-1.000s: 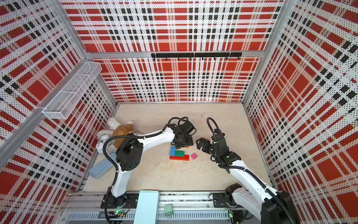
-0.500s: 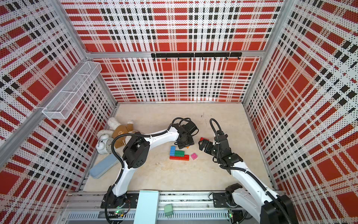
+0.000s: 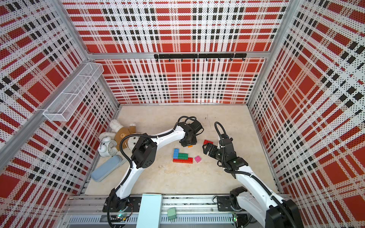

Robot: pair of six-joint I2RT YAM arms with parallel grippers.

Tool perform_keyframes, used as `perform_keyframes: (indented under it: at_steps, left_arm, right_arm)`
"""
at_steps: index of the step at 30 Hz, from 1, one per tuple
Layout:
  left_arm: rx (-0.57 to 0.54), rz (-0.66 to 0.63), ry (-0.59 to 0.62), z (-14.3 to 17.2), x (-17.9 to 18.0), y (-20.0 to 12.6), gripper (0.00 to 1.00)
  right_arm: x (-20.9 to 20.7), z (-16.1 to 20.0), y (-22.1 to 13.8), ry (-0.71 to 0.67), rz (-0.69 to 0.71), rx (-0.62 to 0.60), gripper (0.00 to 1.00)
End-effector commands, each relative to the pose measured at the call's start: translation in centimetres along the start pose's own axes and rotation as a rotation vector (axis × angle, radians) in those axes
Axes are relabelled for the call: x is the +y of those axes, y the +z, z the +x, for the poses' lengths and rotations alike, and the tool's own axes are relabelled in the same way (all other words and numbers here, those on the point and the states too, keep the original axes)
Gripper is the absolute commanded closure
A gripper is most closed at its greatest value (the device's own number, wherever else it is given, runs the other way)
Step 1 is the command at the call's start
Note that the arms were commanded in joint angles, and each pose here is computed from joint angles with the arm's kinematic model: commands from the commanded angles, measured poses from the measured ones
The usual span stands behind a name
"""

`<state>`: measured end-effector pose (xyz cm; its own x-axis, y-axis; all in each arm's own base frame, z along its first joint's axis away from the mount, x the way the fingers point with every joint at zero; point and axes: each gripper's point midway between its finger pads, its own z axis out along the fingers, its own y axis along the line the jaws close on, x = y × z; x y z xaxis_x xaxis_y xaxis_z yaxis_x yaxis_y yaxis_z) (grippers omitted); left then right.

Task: Assemble a small pinwheel with lego
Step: Pick up the lego brick from the center of the board.

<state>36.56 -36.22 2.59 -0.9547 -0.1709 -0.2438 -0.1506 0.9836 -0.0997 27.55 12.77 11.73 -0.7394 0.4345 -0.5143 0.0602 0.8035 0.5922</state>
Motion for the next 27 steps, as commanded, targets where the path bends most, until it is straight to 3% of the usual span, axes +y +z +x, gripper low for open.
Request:
perform_keyframes:
  at_steps: [1, 4, 7, 13, 20, 27]
  left_arm:
    - [-0.002, -0.065, 0.038, 0.0, 1.6, 0.3, 0.53]
    - [0.002, -0.063, 0.046, 0.1, 1.7, 0.4, 0.56]
    - [0.002, -0.055, 0.055, -0.2, 1.6, 0.4, 0.69]
    - [-0.017, -0.011, 0.076, -1.2, 0.8, -1.2, 0.71]
    - [-0.110, 0.135, 0.122, -2.5, -1.2, -8.8, 0.72]
    - [-0.154, 0.222, 0.165, -1.5, 0.9, -14.0, 0.72]
  right_arm:
    - [0.8, -0.9, 0.2, 0.007, -0.036, -0.028, 0.00]
    - [0.9, -0.9, 0.3, 0.007, -0.040, -0.023, 0.00]
    - [0.9, -0.9, 0.4, 0.006, -0.034, -0.017, 0.00]
    - [0.7, -1.0, 0.3, 0.006, -0.028, -0.029, 0.00]
    - [1.3, -1.5, 0.5, -0.011, -0.038, -0.024, 0.00]
    - [1.8, -1.9, 0.9, -0.026, -0.046, -0.021, 0.00]
